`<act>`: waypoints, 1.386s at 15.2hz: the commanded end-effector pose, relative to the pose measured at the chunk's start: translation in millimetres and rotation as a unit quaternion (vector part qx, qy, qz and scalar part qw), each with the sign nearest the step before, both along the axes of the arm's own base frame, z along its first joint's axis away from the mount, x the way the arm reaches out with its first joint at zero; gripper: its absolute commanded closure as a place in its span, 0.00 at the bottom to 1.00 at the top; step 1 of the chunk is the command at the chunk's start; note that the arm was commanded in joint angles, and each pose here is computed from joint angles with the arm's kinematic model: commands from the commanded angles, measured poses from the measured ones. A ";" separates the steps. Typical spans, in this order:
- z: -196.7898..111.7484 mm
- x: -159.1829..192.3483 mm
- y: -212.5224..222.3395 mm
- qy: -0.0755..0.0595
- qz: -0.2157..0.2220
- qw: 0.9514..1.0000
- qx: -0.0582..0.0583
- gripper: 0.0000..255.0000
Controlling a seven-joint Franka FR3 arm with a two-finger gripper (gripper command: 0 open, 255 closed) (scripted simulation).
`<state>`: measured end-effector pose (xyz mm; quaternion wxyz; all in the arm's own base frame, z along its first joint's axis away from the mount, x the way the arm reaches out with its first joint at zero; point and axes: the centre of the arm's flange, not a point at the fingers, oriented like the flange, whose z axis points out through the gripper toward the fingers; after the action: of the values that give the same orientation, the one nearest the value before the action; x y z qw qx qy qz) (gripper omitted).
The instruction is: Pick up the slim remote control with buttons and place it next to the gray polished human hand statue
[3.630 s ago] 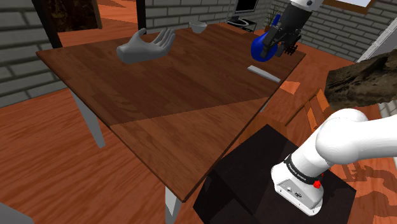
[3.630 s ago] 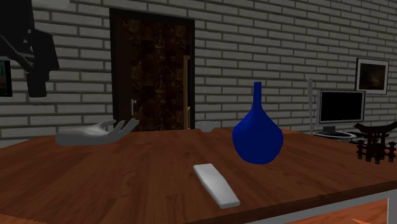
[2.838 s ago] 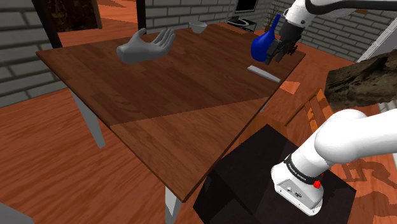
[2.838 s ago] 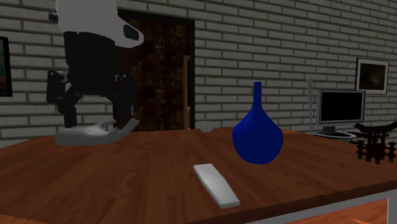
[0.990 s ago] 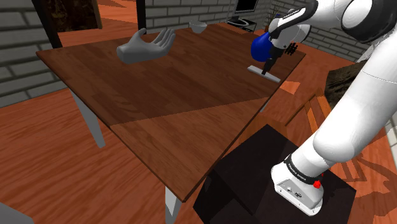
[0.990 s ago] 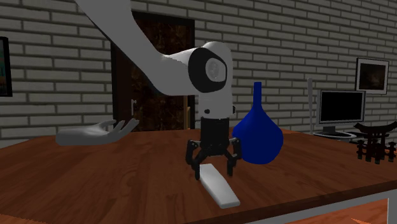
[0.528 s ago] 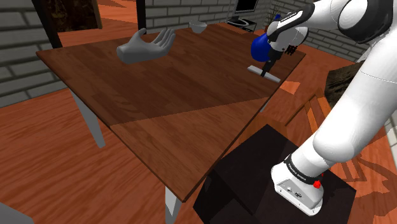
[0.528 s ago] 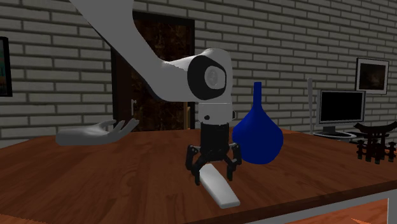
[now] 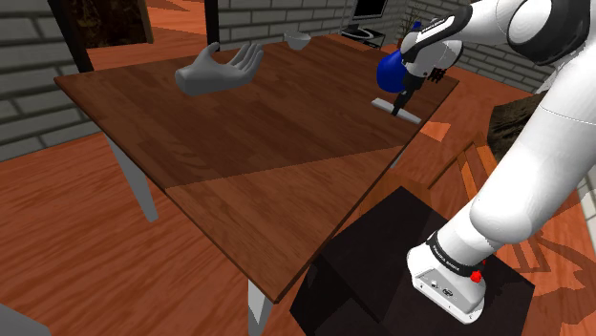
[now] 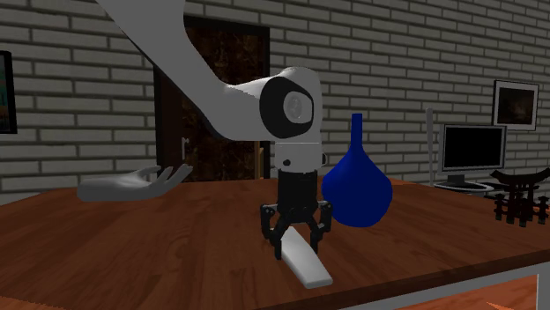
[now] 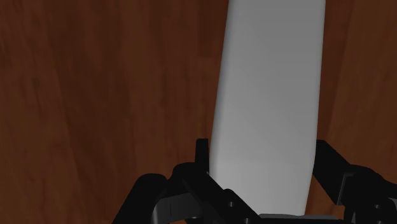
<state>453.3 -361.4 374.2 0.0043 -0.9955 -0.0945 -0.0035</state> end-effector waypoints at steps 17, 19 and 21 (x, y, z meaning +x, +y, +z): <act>68.6 0.1 0.1 0.000 0.000 1.000 0.000 1.00; 79.1 0.1 0.1 0.000 0.000 1.000 0.000 1.00; 89.7 0.1 0.1 0.000 0.000 1.000 0.000 1.00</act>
<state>453.6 -361.1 457.5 0.0043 -0.9955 -0.0946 -0.0035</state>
